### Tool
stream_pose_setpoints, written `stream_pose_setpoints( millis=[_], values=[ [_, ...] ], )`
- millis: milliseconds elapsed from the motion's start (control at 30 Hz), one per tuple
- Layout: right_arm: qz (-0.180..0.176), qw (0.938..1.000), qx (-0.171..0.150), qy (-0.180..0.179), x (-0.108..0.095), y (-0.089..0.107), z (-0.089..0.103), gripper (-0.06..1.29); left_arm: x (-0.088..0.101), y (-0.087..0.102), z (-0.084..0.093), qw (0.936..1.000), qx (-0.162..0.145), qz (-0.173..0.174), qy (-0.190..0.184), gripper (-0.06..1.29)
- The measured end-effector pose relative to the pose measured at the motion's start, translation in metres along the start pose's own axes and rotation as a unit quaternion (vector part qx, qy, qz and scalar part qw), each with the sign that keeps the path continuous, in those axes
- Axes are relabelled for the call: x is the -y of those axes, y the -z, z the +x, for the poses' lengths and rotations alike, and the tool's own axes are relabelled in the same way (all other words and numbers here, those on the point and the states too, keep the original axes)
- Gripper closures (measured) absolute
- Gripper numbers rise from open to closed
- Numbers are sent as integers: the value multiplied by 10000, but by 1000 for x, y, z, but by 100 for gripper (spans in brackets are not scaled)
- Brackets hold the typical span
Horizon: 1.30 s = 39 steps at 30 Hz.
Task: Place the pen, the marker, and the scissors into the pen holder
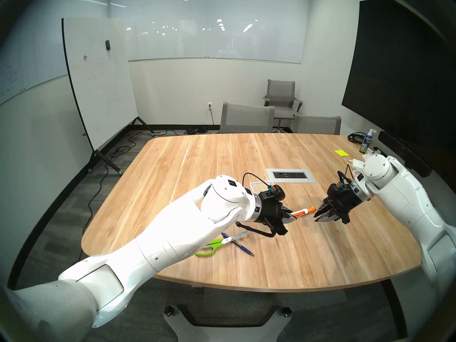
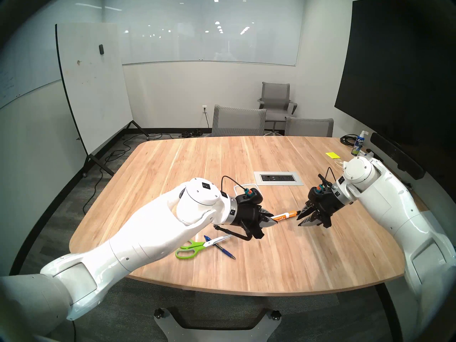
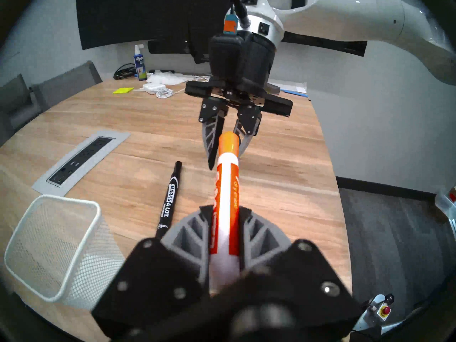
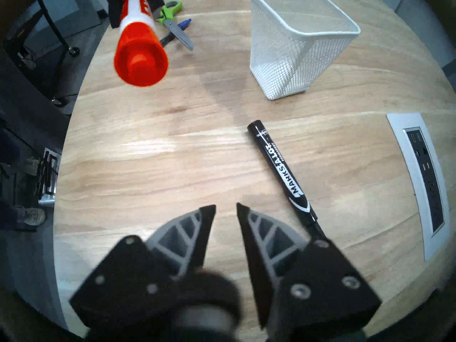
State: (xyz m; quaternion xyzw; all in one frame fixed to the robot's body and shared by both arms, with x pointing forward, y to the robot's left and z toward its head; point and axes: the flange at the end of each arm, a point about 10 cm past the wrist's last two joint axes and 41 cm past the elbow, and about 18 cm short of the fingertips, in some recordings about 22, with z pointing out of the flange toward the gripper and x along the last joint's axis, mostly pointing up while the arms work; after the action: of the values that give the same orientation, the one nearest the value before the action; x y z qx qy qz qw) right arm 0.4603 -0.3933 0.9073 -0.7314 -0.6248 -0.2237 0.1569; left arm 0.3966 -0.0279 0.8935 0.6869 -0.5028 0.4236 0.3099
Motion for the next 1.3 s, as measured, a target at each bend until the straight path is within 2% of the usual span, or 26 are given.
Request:
stream_pose_setpoints(
  millis=[33,67,200,233,300,533,900,1300],
  values=[
    [-3,10000,-21,-24,-1,1,0,47,0,2,-1,10000,-31,47,11,104],
    [-12,10000,-48,-58,-2,3,0,64,-1,6,-3,9999,-69,114,26,104],
    [-34,9999,-104,-125,-4,6,0,90,-3,11,-7,9996,-146,253,60,104],
    [-49,9998,-134,-158,-5,8,0,105,-4,15,-9,9992,-194,339,79,104],
    [-71,9996,-172,-194,-7,9,1,126,-6,18,-11,9987,-245,435,106,104],
    [-134,9990,-331,-270,-9,15,8,125,-16,27,-17,9960,-425,757,202,104],
    [-158,9979,-515,-350,-9,20,23,125,-23,25,-21,9949,-508,822,293,104],
    [-103,9966,-663,-487,-4,21,38,125,-23,26,-16,9939,-605,871,293,104]
  ],
)
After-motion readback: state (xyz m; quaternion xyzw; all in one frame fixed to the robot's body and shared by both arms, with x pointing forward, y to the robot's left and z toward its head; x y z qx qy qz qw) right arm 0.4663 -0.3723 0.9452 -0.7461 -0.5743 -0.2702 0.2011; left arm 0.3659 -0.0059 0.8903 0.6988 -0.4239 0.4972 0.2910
